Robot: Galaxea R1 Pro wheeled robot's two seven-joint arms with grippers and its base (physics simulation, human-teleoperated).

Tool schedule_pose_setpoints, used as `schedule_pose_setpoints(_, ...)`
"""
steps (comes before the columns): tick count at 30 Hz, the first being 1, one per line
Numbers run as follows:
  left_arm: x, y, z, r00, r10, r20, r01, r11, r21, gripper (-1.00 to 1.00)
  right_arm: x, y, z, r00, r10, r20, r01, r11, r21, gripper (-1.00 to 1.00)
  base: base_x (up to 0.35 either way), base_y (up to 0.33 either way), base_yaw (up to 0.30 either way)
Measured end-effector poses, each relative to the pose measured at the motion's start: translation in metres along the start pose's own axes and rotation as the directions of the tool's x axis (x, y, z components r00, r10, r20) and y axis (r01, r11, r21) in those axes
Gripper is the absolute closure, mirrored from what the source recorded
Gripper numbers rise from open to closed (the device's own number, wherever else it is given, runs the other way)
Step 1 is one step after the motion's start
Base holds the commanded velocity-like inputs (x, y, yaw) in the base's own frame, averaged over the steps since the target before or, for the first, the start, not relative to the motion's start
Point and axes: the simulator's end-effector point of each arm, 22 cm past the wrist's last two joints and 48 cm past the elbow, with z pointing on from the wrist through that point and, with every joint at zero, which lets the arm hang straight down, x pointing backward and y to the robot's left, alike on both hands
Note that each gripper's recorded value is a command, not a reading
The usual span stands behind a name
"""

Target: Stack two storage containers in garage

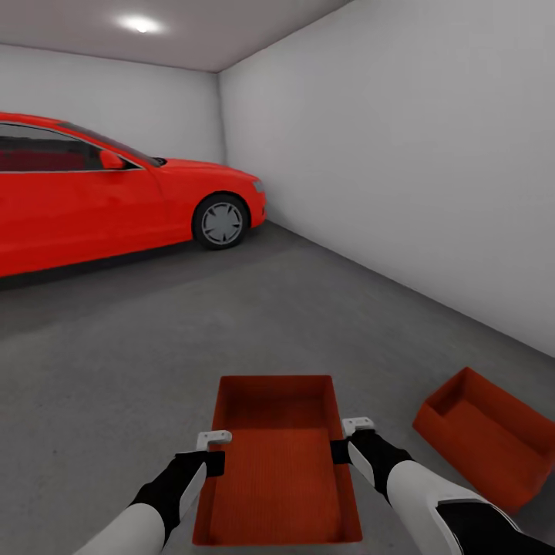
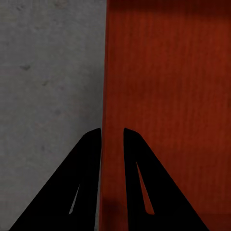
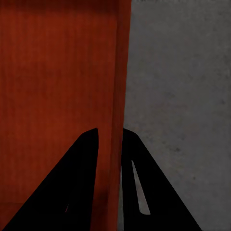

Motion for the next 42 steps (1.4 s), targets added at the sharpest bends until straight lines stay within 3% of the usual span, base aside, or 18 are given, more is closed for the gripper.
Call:
schedule_pose_setpoints(7,-0.0006,0.0031,0.0005,1.000,0.002,0.000,-0.002,1.000,0.004,1.00,-0.0003,0.0033,-0.0003,1.000,0.001,0.000,-0.001,1.000,0.005,1.00,0.127,0.163,-0.078)
schedule_pose_setpoints(34,0.0000,-0.0001,0.0002,1.000,0.000,-0.001,0.000,1.000,0.000,1.00,0.0002,-0.0001,0.0002,1.000,0.000,-0.001,0.000,1.000,0.000,1.00,0.004,0.004,-0.254)
schedule_pose_setpoints(42,-0.0002,0.0000,-0.0002,1.000,0.001,0.000,-0.001,1.000,0.000,1.00,0.0000,0.0000,-0.0001,1.000,0.001,0.000,-0.001,1.000,0.000,1.00,0.189,0.140,-0.057)
